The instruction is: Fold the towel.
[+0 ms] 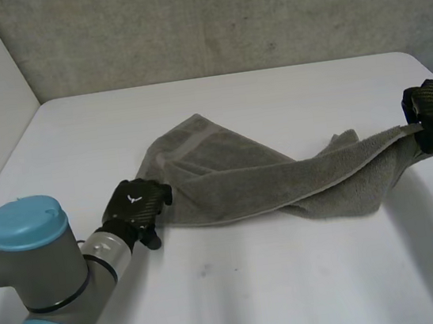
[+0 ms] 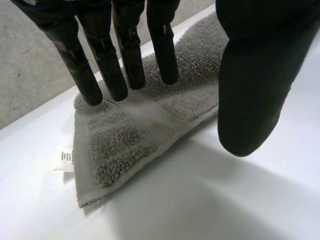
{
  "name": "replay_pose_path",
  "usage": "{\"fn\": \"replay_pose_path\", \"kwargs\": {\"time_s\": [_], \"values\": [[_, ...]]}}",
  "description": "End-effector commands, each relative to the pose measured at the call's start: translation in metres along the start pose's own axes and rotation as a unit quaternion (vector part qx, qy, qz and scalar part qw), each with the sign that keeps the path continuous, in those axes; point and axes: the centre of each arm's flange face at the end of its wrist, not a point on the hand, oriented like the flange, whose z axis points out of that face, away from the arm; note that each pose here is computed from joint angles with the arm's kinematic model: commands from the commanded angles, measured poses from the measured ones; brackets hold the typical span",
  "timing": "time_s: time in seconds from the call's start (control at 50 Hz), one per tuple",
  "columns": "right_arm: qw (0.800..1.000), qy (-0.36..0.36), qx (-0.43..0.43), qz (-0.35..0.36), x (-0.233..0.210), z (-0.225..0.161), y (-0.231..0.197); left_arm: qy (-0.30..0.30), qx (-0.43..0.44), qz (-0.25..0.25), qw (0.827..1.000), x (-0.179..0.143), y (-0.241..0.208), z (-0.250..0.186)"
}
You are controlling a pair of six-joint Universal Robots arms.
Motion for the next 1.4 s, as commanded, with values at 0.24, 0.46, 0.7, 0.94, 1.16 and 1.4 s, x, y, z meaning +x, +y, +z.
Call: {"fn": "replay_pose_path", "kwargs": {"time_s": [0.24, 0.46, 0.7, 0.94, 1.16, 1.4], "values": [[1.0, -0.005, -0.012, 0.001, -0.002, 0.002, 0.007, -0.004, 0.02, 0.005, 1.0, -0.002, 0.007, 0.031], [1.0, -0.005, -0.012, 0.001, -0.003, 0.002, 0.008, -0.007, 0.027, 0.006, 1.0, -0.004, 0.006, 0.043], [1.0, -0.007, -0.019, 0.002, -0.003, 0.004, 0.012, -0.009, 0.034, 0.008, 0.999, -0.005, 0.007, 0.055], [1.0, -0.008, -0.021, 0.003, -0.004, 0.004, 0.013, -0.017, 0.043, 0.004, 0.999, -0.01, -0.005, 0.05], [1.0, -0.008, -0.021, 0.002, -0.004, 0.005, 0.013, -0.01, 0.019, 0.011, 1.0, -0.007, 0.001, 0.029], [1.0, -0.01, -0.026, 0.004, -0.005, 0.005, 0.016, -0.039, -0.01, 0.034, 0.999, -0.033, 0.012, 0.03]]}}
